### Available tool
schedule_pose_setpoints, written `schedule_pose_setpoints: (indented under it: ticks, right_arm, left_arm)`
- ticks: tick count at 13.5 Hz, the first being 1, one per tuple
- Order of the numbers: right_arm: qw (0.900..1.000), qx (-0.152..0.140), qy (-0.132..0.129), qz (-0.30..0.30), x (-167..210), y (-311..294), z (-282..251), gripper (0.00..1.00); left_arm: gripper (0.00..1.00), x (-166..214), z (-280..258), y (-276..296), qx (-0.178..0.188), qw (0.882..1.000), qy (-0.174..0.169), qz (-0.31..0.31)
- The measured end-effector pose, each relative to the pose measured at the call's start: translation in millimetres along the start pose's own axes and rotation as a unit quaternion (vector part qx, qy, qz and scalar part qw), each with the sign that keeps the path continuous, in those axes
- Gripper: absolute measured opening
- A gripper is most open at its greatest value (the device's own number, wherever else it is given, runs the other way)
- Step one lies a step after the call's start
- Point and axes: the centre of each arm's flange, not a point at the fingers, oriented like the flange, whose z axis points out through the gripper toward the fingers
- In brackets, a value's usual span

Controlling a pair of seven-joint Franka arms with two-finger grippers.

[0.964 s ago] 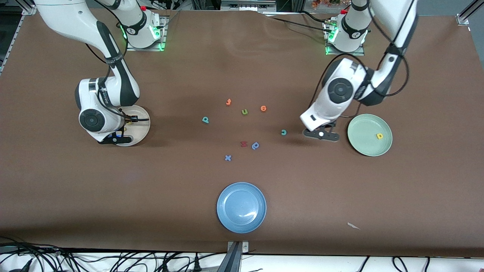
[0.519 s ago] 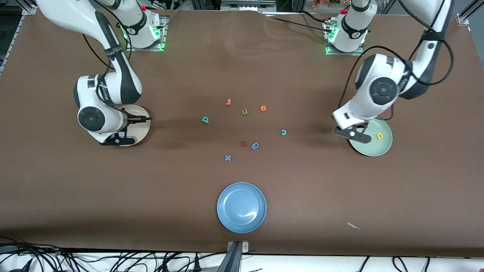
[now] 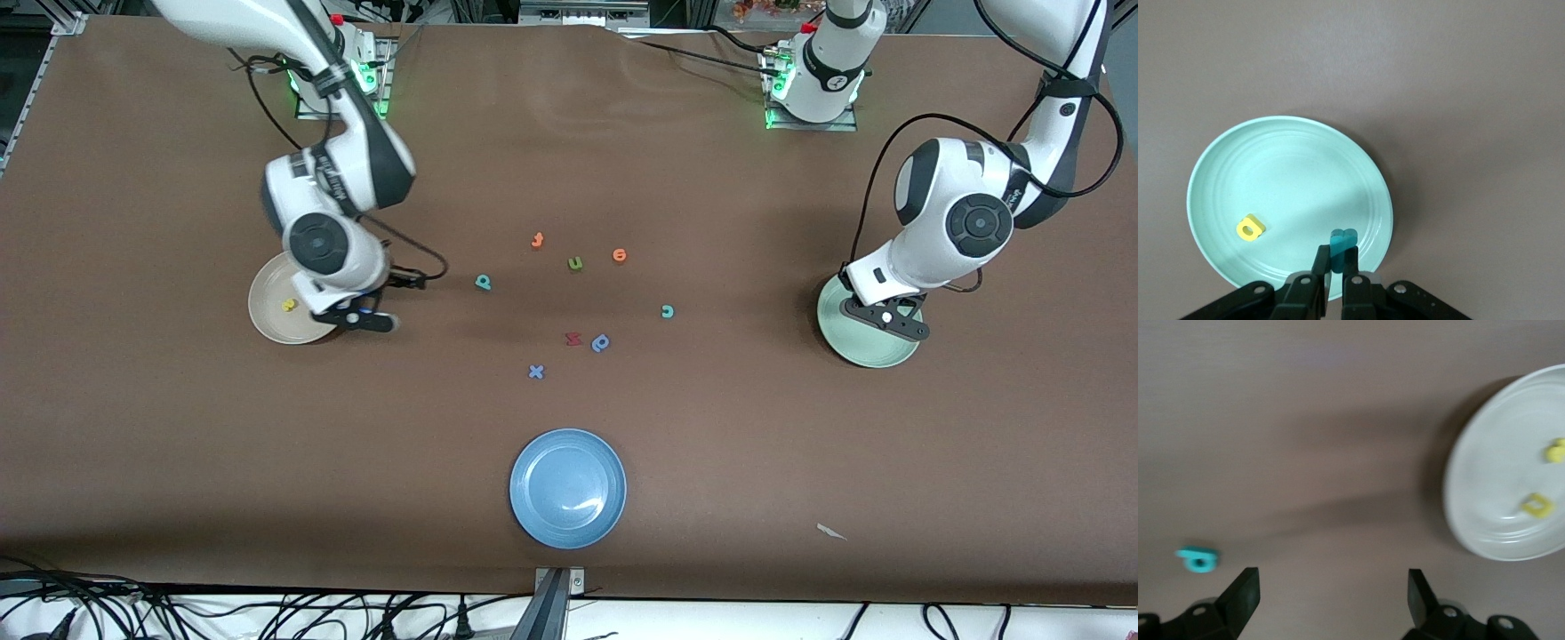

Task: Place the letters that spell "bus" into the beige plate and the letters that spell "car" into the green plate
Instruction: 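Place the u on the white plate while the left gripper places r, then grasp the cyan d with the right gripper while the left gripper reaches the cyan c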

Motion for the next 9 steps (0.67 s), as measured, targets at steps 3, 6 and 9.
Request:
schedule_pose_setpoints:
  ticks: [3, 6, 9]
  right_arm:
    - [0.999, 0.020, 0.034, -0.001, -18.8, -49.3, 13.6, 0.99]
    - [0.998, 0.030, 0.046, -0.005, -25.8, -73.5, 36.2, 0.98]
    - [0.998, 0.040, 0.052, 0.004, -23.9, -82.4, 57.0, 0.98]
  left_arm:
    - [0.14, -10.2, 16.2, -4.5, -0.002, 1.000, -0.002, -0.001]
    - [0.33, -11.1, 17.1, -5.9, -0.003, 1.000, -0.002, -0.001]
    - [0.63, -11.1, 17.1, -5.9, -0.003, 1.000, -0.002, -0.001]
